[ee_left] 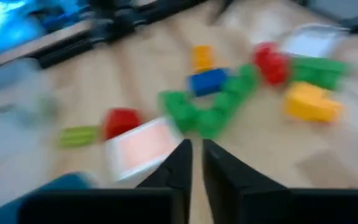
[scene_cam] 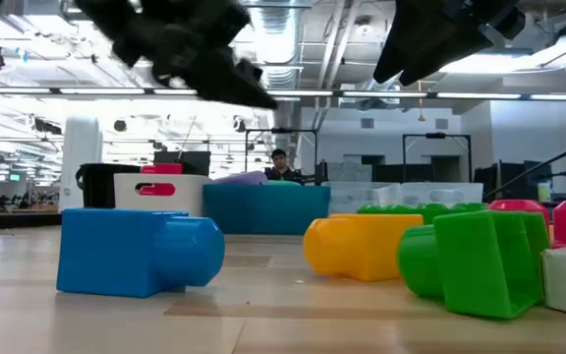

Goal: Pick & Place Toys
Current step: Put the top left large green game piece into the white bin

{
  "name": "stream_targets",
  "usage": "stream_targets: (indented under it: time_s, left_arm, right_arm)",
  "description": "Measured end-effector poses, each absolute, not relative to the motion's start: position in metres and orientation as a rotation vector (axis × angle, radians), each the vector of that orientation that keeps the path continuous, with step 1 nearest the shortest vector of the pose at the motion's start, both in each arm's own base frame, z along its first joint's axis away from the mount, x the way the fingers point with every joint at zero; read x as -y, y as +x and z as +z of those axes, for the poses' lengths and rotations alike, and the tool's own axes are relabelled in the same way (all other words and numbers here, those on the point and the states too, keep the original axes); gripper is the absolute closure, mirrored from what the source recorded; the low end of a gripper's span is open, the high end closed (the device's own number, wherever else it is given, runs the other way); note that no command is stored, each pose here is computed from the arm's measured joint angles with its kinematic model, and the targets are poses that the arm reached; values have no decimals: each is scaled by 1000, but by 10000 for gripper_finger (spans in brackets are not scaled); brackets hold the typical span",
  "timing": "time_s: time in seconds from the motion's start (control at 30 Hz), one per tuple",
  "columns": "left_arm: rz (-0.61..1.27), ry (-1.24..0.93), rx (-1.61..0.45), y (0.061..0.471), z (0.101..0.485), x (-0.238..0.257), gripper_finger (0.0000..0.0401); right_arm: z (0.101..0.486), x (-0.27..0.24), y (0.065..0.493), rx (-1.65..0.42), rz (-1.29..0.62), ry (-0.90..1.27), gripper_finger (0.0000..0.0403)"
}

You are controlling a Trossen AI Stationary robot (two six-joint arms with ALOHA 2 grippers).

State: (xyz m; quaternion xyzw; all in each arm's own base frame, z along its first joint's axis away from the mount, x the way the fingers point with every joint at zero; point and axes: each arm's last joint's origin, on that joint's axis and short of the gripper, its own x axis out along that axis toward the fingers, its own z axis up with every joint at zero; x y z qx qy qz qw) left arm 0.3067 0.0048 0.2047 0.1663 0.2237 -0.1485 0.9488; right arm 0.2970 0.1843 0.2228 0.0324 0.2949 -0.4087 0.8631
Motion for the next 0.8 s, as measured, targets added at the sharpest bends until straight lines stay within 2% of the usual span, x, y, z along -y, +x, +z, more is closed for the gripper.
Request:
stream_targets:
  time_s: [0.1,0.27,0.47,0.63,0.8]
  left_arm:
    - [-412,323,-385,313,179,4,331]
    - [-451,314,-397,327,134,14,250]
    - [-448,320,-405,355,115,15,162]
    - [-457,363,-396,372,114,16,128]
    - [-461,406,-379,387,122,16,121]
  right_arm:
    - [223,-182,299,-613,-859,54,201]
    - [223,-179,302,-611,-864,55,201]
    - [223,-179,302,-626,-857,24,201]
    - [223,-178,304,-620,-855,34,201]
    - [222,-179,305,-603,-855,75,201]
